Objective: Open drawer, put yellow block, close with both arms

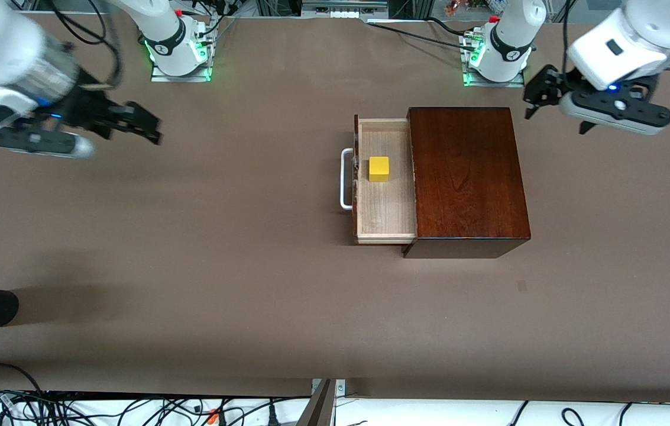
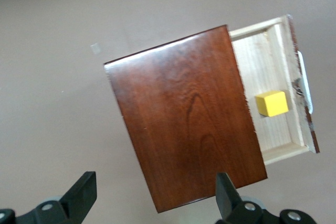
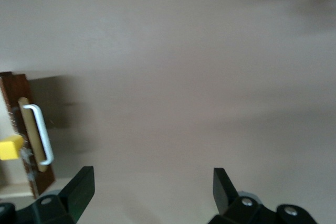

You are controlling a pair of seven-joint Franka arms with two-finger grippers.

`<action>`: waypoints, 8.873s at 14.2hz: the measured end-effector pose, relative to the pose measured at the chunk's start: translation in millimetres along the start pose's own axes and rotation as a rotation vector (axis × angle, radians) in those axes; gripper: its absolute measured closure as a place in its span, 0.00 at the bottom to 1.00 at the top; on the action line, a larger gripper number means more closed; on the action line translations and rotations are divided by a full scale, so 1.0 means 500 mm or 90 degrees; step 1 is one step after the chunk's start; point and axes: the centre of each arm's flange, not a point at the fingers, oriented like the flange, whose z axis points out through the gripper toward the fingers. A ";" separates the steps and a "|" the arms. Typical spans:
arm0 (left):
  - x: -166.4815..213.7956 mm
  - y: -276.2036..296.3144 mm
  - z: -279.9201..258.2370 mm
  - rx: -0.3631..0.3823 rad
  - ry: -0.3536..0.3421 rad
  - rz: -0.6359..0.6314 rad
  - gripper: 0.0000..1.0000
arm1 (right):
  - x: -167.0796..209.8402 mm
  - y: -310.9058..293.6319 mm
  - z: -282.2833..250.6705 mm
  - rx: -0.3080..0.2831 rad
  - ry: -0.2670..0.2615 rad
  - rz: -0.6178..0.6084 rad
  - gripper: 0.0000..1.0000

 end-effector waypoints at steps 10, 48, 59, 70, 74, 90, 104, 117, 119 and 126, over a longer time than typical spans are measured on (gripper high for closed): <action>0.043 0.252 0.049 -0.029 -0.015 0.303 0.00 | 0.044 0.165 0.008 -0.036 0.012 0.012 0.00; 0.157 0.678 0.667 0.096 -0.098 0.854 0.00 | 0.079 0.217 0.034 -0.061 0.029 -0.099 0.00; 0.164 0.644 0.670 0.127 -0.144 0.837 0.00 | 0.075 0.193 0.035 -0.060 0.032 -0.113 0.00; 0.184 0.534 0.688 0.174 -0.250 0.780 0.00 | 0.076 0.193 0.033 -0.060 0.035 -0.113 0.00; 0.202 0.493 0.675 0.186 -0.254 0.762 0.00 | 0.076 0.193 0.033 -0.060 0.036 -0.114 0.00; 0.213 0.478 0.629 0.218 -0.251 0.740 0.00 | 0.073 0.178 0.034 -0.060 0.036 -0.123 0.00; 0.146 0.230 0.085 0.003 -0.044 0.149 0.00 | 0.073 0.177 0.033 -0.060 0.038 -0.123 0.00; 0.014 -0.112 -0.019 0.011 -0.020 -0.081 0.00 | 0.073 0.176 0.032 -0.060 0.039 -0.124 0.00; -0.002 -0.130 0.001 0.015 -0.024 -0.085 0.00 | 0.073 0.176 0.032 -0.060 0.039 -0.124 0.00; -0.027 -0.227 0.006 0.010 -0.026 -0.099 0.00 | 0.074 0.176 0.032 -0.060 0.040 -0.124 0.00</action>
